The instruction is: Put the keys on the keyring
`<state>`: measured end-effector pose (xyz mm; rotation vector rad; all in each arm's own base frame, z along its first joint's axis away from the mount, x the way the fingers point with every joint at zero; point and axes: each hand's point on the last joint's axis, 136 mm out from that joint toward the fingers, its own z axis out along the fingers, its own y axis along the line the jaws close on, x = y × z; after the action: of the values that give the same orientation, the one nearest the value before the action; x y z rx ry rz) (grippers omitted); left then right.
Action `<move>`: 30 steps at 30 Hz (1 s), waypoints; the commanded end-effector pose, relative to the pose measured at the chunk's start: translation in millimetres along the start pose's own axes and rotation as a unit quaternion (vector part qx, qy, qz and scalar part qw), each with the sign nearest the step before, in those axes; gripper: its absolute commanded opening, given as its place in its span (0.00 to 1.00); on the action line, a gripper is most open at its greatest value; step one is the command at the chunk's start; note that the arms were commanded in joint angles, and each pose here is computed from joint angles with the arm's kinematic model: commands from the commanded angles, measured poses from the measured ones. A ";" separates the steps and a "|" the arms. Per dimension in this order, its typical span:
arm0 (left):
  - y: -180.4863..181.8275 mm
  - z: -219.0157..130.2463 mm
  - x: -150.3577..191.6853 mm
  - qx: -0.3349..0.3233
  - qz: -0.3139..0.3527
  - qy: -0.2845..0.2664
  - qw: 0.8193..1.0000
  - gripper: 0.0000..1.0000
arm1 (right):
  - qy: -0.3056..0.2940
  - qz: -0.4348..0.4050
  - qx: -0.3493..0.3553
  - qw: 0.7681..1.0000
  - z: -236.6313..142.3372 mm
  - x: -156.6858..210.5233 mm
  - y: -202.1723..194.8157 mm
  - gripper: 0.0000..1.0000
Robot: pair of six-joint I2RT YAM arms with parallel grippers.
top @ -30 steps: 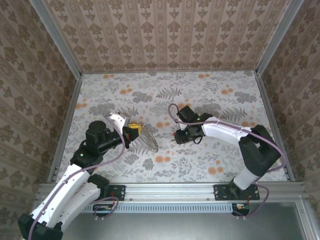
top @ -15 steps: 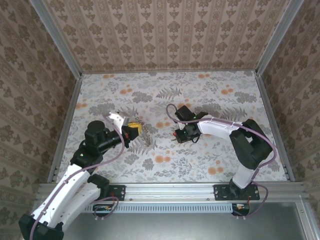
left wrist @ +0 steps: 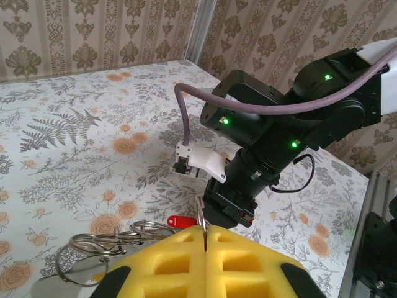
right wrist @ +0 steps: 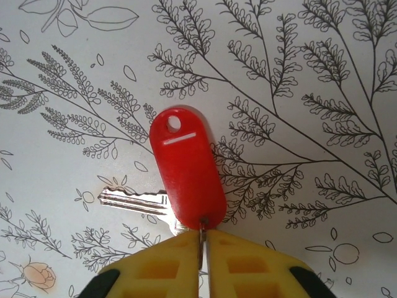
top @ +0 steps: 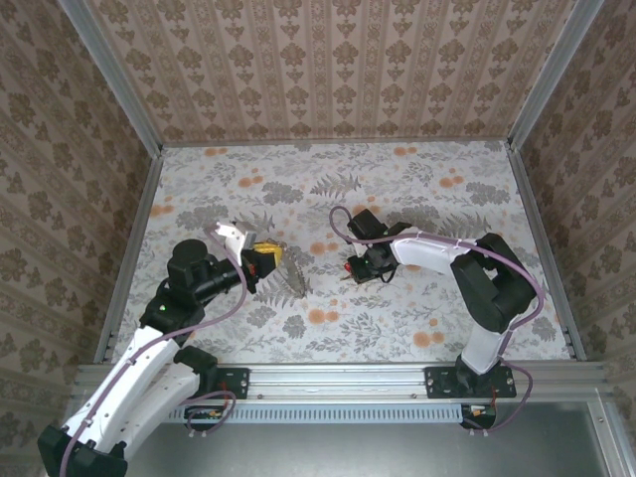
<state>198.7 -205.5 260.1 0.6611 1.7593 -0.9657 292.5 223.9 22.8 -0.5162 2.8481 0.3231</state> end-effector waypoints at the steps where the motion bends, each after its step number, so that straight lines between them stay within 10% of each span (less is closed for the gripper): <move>1: -5.9 -2.5 -12.6 0.014 0.006 -0.025 1.000 0.00 | -0.008 -0.001 -0.008 1.000 -1.7 -9.2 2.0 0.06; 13: -9.1 -4.6 -16.3 0.017 0.007 -0.024 1.000 0.00 | -0.161 -0.158 -0.076 0.971 -99.3 -11.6 53.9 0.00; 23: -61.3 -17.9 -39.1 0.109 0.067 -0.031 0.991 0.00 | -0.404 -0.364 -0.240 0.804 -267.1 27.7 142.5 0.00; 30: -138.7 -36.1 -40.7 0.255 0.157 0.011 0.954 0.00 | -0.447 -0.436 -0.277 0.730 -317.4 52.1 157.3 0.00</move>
<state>118.1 -245.1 328.8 1.0622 1.5052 -1.1590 149.6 267.5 317.4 -1.1848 1.4769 0.8690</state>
